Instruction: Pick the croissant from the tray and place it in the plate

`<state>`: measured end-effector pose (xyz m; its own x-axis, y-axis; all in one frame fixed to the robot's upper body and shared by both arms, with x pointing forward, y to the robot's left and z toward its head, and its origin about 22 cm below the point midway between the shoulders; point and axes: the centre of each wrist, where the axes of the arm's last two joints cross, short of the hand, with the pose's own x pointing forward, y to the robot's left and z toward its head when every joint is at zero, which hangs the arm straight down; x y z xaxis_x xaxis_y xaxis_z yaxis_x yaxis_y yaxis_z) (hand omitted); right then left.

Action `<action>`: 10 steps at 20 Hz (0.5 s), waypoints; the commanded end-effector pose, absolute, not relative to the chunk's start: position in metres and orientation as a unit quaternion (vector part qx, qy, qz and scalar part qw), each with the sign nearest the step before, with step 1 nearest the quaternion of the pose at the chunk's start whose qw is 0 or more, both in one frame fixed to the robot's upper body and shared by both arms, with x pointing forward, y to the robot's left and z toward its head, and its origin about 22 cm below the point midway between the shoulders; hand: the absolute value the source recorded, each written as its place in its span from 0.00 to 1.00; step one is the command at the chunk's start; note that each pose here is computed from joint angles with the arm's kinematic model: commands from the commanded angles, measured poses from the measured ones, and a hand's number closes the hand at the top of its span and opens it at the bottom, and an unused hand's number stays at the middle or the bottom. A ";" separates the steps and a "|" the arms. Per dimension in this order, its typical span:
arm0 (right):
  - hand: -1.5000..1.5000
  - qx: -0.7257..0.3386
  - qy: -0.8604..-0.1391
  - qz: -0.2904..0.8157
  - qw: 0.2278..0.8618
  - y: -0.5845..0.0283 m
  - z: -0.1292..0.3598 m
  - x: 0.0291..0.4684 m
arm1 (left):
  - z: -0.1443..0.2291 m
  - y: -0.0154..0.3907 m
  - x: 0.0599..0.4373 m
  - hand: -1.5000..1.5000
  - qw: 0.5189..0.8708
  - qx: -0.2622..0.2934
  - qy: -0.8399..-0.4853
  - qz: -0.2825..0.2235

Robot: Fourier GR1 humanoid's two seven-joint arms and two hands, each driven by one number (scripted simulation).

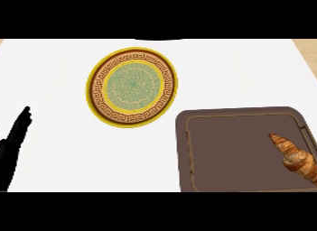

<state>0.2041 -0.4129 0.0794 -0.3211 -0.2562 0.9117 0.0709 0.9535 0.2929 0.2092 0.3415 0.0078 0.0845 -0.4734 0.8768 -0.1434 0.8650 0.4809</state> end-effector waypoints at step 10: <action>0.00 0.011 -0.753 0.106 0.649 -0.475 0.145 0.139 | 0.000 0.341 0.212 0.50 0.692 0.219 -0.676 -0.131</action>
<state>0.1406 -0.4662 0.1256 -0.2329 -0.0422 0.9716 -0.0787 0.9966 0.0244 0.2091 0.3417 0.0006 0.0595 -0.4683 0.8815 -0.1181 0.8736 0.4721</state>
